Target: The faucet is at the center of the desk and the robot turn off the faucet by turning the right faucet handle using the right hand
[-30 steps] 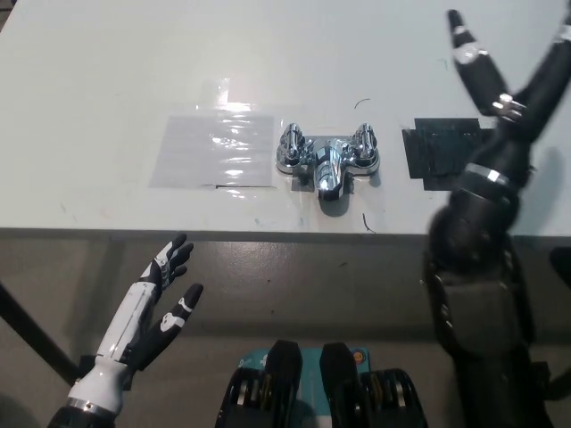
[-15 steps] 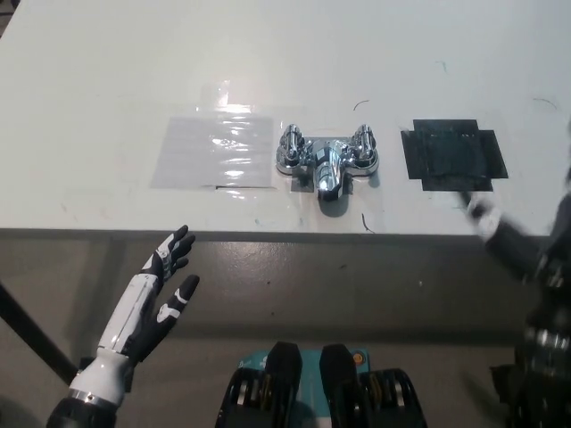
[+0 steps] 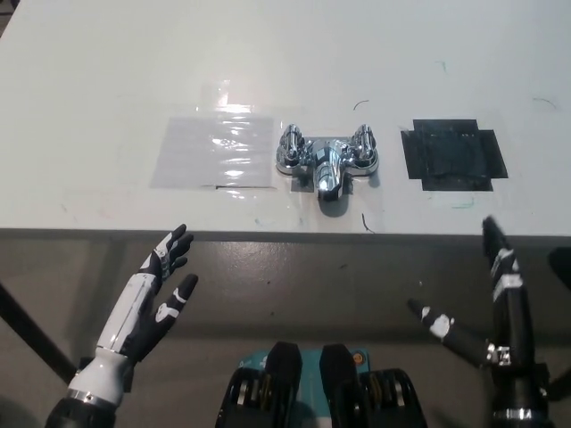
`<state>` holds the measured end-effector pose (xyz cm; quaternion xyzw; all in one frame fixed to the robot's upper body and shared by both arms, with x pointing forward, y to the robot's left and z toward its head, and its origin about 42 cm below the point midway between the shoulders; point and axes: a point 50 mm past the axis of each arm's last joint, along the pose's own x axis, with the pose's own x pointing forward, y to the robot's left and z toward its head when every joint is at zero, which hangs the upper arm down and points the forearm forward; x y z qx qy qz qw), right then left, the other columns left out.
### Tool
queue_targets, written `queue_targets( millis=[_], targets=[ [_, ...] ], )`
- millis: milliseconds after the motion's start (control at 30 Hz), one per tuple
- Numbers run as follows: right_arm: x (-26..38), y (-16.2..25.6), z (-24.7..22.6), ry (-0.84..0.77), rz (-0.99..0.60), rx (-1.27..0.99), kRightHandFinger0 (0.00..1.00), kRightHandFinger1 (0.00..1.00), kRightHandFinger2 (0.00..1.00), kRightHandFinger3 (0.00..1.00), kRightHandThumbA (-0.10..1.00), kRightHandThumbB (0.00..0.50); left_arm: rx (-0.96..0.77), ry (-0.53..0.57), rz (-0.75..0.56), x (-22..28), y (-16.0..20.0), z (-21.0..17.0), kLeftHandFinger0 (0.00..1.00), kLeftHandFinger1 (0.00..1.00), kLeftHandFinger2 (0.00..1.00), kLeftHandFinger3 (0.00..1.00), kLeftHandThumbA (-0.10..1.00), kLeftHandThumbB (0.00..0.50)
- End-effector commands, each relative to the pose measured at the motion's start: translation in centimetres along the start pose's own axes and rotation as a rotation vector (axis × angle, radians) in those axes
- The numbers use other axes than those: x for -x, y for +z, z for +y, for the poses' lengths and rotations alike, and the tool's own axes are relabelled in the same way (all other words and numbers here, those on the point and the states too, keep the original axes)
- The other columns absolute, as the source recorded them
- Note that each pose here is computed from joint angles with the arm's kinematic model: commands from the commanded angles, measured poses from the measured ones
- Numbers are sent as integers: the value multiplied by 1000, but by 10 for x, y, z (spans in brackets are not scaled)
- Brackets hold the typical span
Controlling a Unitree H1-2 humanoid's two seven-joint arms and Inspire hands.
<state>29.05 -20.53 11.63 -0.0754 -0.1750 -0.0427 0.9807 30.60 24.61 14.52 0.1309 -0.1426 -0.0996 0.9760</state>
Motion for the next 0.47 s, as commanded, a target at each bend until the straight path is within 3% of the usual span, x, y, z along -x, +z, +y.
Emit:
queue_targets(
  millis=[0, 433],
  targets=[
    [11, -1, 7, 62, -15, -59, 1000, 1000, 1000, 1000, 1000, 121, 8, 11, -34, 1, 7, 4, 1000, 1000, 1000, 1000, 822, 206],
    [26, -15, 19, 111, 63, -92, 1000, 1000, 1000, 1000, 1000, 103, -2, 7, -20, 10, 2, 5, 1000, 1000, 1000, 1000, 827, 202]
  ],
)
